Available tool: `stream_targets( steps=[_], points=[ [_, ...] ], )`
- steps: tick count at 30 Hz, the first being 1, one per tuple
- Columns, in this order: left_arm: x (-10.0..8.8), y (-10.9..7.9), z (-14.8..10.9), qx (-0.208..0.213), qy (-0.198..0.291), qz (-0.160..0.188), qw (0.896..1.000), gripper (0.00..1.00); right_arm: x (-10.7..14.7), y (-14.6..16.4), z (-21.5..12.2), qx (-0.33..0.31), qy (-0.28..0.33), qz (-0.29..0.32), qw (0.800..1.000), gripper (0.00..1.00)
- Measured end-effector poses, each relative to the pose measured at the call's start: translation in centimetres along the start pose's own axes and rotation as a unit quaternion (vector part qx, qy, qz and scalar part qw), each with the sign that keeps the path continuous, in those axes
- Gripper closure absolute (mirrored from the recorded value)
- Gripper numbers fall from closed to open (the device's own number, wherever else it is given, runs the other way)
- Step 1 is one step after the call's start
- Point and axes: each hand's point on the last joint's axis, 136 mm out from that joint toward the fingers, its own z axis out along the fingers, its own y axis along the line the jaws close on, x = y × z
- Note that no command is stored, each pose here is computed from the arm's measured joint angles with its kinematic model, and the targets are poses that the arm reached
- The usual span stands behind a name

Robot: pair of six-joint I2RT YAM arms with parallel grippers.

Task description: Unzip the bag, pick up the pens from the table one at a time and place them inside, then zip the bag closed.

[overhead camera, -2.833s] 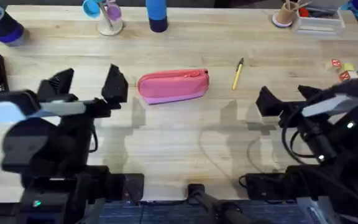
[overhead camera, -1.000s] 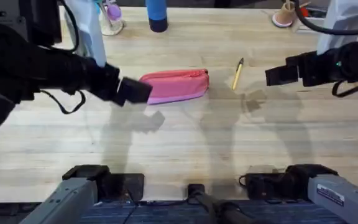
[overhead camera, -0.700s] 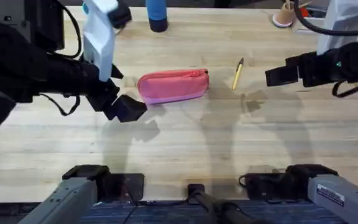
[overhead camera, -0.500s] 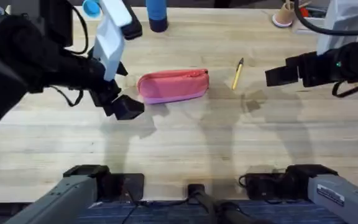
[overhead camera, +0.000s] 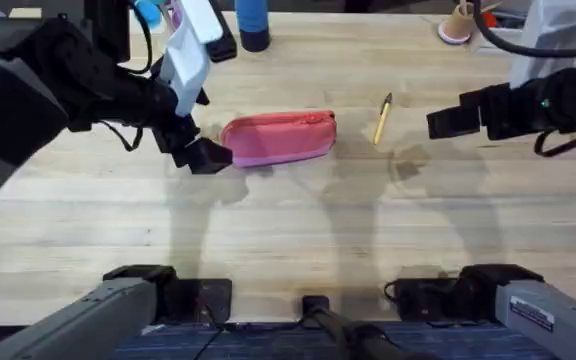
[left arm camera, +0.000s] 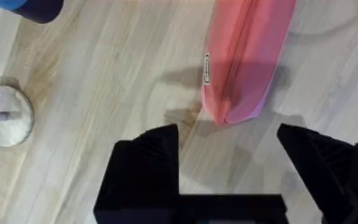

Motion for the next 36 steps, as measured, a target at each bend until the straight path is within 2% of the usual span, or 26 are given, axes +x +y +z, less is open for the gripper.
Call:
stream_targets(
  steps=[4,14,23,25,30,34,36],
  points=[
    [-0.2,0.3,0.2,-0.002,-0.006,-0.002,1.0,0.007,0.0,0.0,0.0,0.0,0.0,0.001,1.0,0.005],
    [0.5,-0.1,3.5,0.056,-0.006,-0.032,0.998,0.007,-0.2,0.0,0.0,0.001,-0.004,0.001,1.0,0.005],
    [-0.6,-0.2,4.4,0.079,-0.045,-0.039,0.995,0.025,-0.2,0.0,0.0,0.001,-0.004,0.001,1.0,0.005],
    [-0.7,-0.3,4.4,0.083,-0.049,-0.041,0.994,0.149,-0.2,0.0,0.0,0.001,-0.004,0.001,1.0,0.005],
    [-0.9,-0.4,4.4,0.087,-0.054,-0.042,0.994,0.682,-0.2,0.0,0.0,0.001,-0.005,0.001,1.0,0.005],
    [-1.0,-0.4,4.4,0.088,-0.056,-0.042,0.994,0.936,-0.2,0.0,0.0,0.001,-0.004,0.002,1.0,0.004],
    [-1.0,-0.5,4.4,0.088,-0.056,-0.042,0.994,0.954,-0.3,0.0,0.0,0.0,-0.006,0.002,1.0,0.004]
  ],
)
